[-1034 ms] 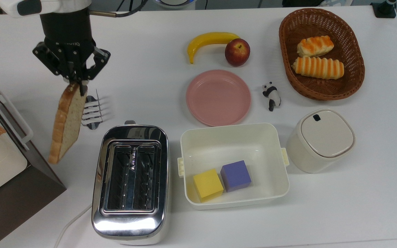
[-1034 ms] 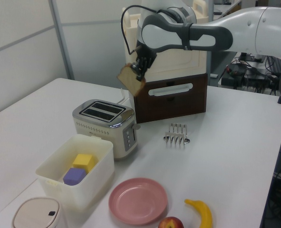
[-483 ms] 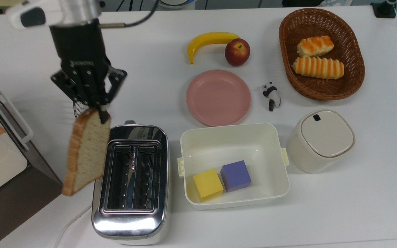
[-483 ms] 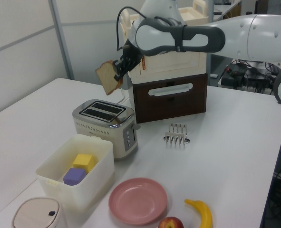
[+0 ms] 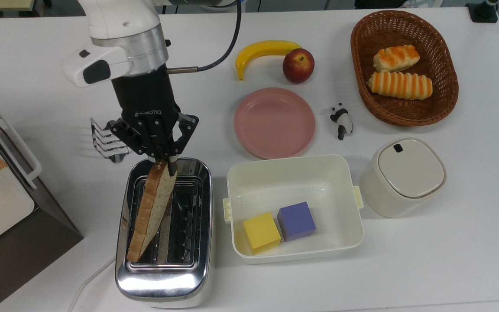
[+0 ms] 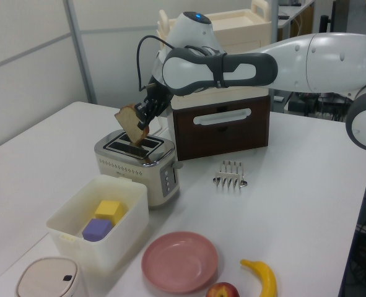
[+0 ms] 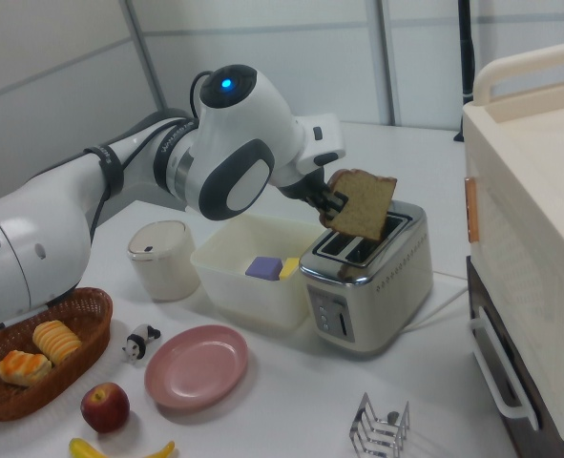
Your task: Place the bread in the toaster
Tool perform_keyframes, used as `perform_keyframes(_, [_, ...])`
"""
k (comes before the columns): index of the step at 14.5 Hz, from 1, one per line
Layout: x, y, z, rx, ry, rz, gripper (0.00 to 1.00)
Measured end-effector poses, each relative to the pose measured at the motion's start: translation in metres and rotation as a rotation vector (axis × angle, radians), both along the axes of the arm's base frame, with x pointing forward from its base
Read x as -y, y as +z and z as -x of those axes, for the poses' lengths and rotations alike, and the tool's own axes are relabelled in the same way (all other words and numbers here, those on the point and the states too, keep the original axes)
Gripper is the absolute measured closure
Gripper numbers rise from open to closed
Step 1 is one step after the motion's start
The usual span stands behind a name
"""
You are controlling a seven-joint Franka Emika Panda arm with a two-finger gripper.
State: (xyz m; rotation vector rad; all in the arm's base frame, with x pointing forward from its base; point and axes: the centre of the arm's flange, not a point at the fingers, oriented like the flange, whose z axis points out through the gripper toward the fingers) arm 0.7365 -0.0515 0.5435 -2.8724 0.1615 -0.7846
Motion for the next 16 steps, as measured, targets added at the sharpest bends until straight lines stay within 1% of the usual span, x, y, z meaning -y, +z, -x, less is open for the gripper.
perform_keyframes(2, [0.000,-0.005,0.000,-0.009,0.001,-0.001,0.90])
perform_keyframes(4, [0.001,-0.009,0.001,-0.016,-0.001,-0.001,0.85])
perform_keyframes(5, [0.003,-0.009,0.001,-0.017,-0.004,-0.001,0.78])
perform_keyframes(6, [0.004,-0.008,0.001,-0.016,-0.007,0.000,0.65])
perform_keyframes(7, [0.007,-0.004,0.002,-0.011,-0.010,0.002,0.45])
perform_keyframes(8, [0.009,0.000,0.003,-0.004,-0.013,0.004,0.35])
perform_keyframes(9, [0.011,0.007,0.005,0.005,-0.017,0.006,0.21])
perform_keyframes(10, [0.012,0.012,0.007,0.013,-0.019,0.007,0.11])
perform_keyframes(11, [0.012,0.018,0.009,0.021,-0.020,0.008,0.03])
perform_keyframes(12, [0.012,0.026,0.011,0.032,-0.020,0.010,0.00])
perform_keyframes(16, [0.020,0.048,0.020,0.053,-0.031,0.014,0.00])
